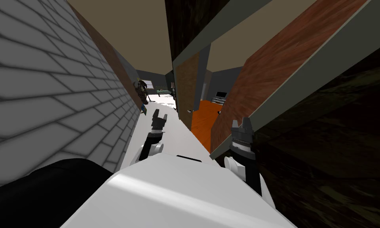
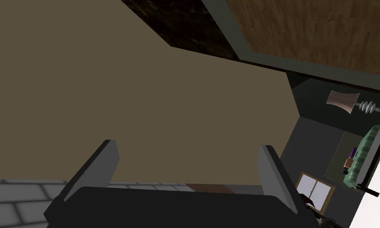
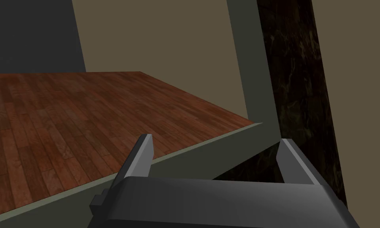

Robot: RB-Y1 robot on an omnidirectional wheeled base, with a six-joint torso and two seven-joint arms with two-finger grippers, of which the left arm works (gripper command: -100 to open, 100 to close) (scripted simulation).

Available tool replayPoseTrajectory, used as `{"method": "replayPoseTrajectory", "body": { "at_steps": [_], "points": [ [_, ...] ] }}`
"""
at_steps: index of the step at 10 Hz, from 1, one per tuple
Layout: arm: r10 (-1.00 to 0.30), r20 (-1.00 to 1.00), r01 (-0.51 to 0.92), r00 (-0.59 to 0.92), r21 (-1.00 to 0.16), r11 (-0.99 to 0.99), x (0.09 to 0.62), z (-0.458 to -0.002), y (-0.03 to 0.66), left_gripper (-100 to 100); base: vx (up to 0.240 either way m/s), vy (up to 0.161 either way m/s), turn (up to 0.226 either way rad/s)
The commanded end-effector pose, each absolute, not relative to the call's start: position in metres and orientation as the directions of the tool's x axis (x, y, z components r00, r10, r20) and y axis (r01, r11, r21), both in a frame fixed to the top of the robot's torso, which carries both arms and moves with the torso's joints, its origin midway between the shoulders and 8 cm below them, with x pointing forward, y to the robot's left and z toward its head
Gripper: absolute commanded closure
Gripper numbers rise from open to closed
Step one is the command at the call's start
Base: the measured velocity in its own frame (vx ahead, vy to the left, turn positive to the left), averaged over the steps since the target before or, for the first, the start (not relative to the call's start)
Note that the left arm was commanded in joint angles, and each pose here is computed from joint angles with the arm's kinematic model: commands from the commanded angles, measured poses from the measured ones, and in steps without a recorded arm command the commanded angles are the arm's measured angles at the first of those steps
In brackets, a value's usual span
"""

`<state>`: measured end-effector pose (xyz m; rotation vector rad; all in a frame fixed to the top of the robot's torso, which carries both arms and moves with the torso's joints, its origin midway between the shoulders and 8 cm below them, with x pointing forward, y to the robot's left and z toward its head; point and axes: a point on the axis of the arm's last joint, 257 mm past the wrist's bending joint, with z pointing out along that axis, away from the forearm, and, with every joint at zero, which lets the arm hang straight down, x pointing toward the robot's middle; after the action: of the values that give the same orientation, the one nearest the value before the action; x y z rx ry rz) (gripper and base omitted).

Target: Push the door open

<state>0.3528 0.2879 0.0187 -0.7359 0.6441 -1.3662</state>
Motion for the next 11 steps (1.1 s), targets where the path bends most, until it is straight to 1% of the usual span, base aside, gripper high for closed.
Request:
{"method": "replayPoseTrajectory", "body": {
  "at_steps": [1,5,11],
  "points": [
    [-0.996,0.013,0.611,0.087,-0.79,0.043,0.36,0.008,0.283,-100,0.066,0.018,-0.025],
    [-0.999,0.013,0.585,0.051,-0.811,0.019,0.377,-0.015,0.272,-100,0.131,0.049,-0.021],
    [-1.0,0.014,0.544,-0.001,-0.839,-0.012,0.398,-0.05,0.254,-100,0.09,0.045,-0.018]
  ]
}}
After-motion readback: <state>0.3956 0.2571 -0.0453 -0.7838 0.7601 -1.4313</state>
